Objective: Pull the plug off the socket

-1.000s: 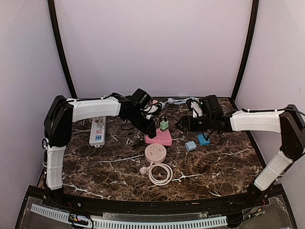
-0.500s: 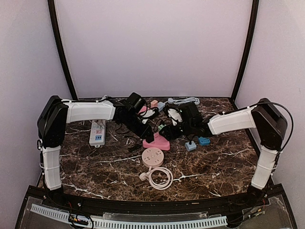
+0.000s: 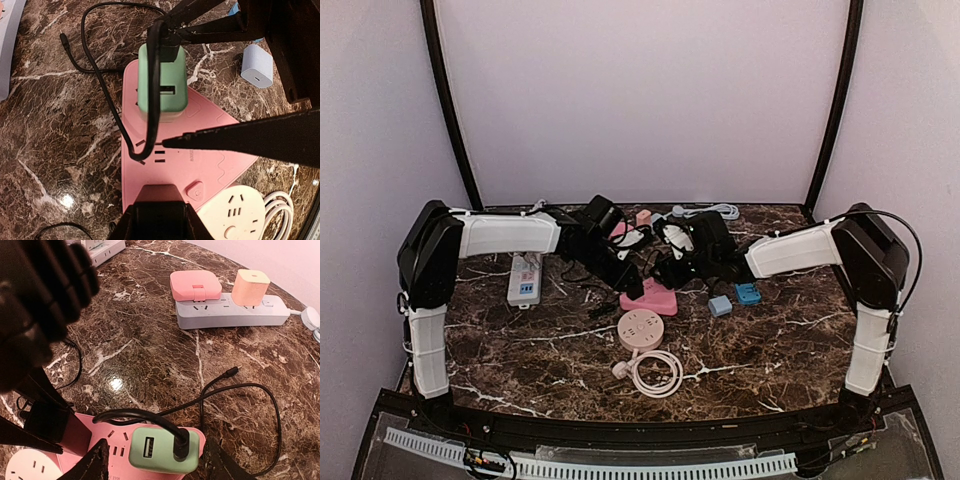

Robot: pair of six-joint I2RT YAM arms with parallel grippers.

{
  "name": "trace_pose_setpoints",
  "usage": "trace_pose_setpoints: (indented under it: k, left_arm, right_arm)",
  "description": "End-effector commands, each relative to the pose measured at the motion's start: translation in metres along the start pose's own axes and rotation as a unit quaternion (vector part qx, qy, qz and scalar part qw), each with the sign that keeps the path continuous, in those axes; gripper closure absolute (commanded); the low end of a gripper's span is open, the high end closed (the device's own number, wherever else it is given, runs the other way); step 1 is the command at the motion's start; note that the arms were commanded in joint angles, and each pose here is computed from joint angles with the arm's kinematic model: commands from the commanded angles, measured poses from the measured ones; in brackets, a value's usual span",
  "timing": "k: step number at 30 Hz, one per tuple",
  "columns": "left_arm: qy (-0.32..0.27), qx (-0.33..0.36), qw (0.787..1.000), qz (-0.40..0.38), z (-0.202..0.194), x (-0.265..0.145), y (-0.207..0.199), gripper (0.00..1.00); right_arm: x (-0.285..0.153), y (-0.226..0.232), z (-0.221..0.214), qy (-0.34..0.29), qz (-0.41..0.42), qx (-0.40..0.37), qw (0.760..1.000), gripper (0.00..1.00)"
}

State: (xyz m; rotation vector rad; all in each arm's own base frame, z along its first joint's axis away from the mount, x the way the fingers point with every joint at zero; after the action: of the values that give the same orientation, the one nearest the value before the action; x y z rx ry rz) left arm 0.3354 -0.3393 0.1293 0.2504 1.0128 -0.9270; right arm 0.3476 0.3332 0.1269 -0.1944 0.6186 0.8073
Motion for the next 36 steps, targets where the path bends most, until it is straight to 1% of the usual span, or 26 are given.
trace_pose_setpoints:
  k: [1, 5, 10, 15, 18, 22, 25, 29, 36]
  left_arm:
    - [0.022, -0.021, 0.999, -0.011, -0.015, -0.002, -0.003, 0.89]
    - [0.026, -0.028, 0.999, -0.011, -0.019, 0.001, -0.002, 0.89]
    - [0.034, -0.034, 0.999, -0.010, -0.024, 0.005, -0.001, 0.90]
    - [0.045, -0.039, 0.998, -0.009, -0.029, 0.011, 0.000, 0.91]
    - [0.051, -0.043, 0.998, -0.009, -0.033, 0.014, 0.001, 0.92]
    - [0.062, -0.045, 0.997, -0.011, -0.037, 0.019, 0.000, 0.93]
    - [0.069, -0.046, 0.997, -0.010, -0.040, 0.022, 0.000, 0.93]
    - [0.077, -0.045, 0.996, -0.011, -0.044, 0.026, -0.001, 0.93]
    - [0.089, -0.041, 0.995, -0.012, -0.050, 0.033, -0.005, 0.94]
  right_arm:
    - [0.005, 0.000, 0.000, -0.012, 0.002, -0.005, 1.000, 0.42]
    - [0.007, 0.001, -0.001, -0.010, 0.006, -0.002, 1.000, 0.48]
    - [0.004, 0.002, -0.002, -0.017, 0.004, 0.004, 1.000, 0.54]
    - [-0.005, 0.009, 0.008, -0.033, 0.007, 0.002, 0.999, 0.71]
    - [-0.014, 0.016, 0.020, -0.056, 0.010, 0.003, 0.998, 0.77]
    - [-0.025, 0.025, 0.034, -0.085, 0.019, 0.005, 0.996, 0.82]
    - [-0.032, 0.034, 0.043, -0.103, 0.022, -0.003, 0.994, 0.83]
    - [-0.032, 0.044, 0.047, -0.108, 0.012, -0.023, 0.994, 0.85]
    - [-0.035, 0.036, 0.049, -0.113, -0.010, -0.012, 0.993, 0.88]
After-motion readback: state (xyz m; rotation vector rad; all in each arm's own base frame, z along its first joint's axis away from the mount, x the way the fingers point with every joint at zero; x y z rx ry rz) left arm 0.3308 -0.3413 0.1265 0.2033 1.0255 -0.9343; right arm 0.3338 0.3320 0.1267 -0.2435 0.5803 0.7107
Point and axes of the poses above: each gripper's point midway between its finger pads, its own x axis out along the fingers, its own y axis along the line the jaws close on, z = x × y, the point moved 6 cm from there along -x, back along the fingers, and after that the axes turned 1 degree about x, right-handed, at the moved point
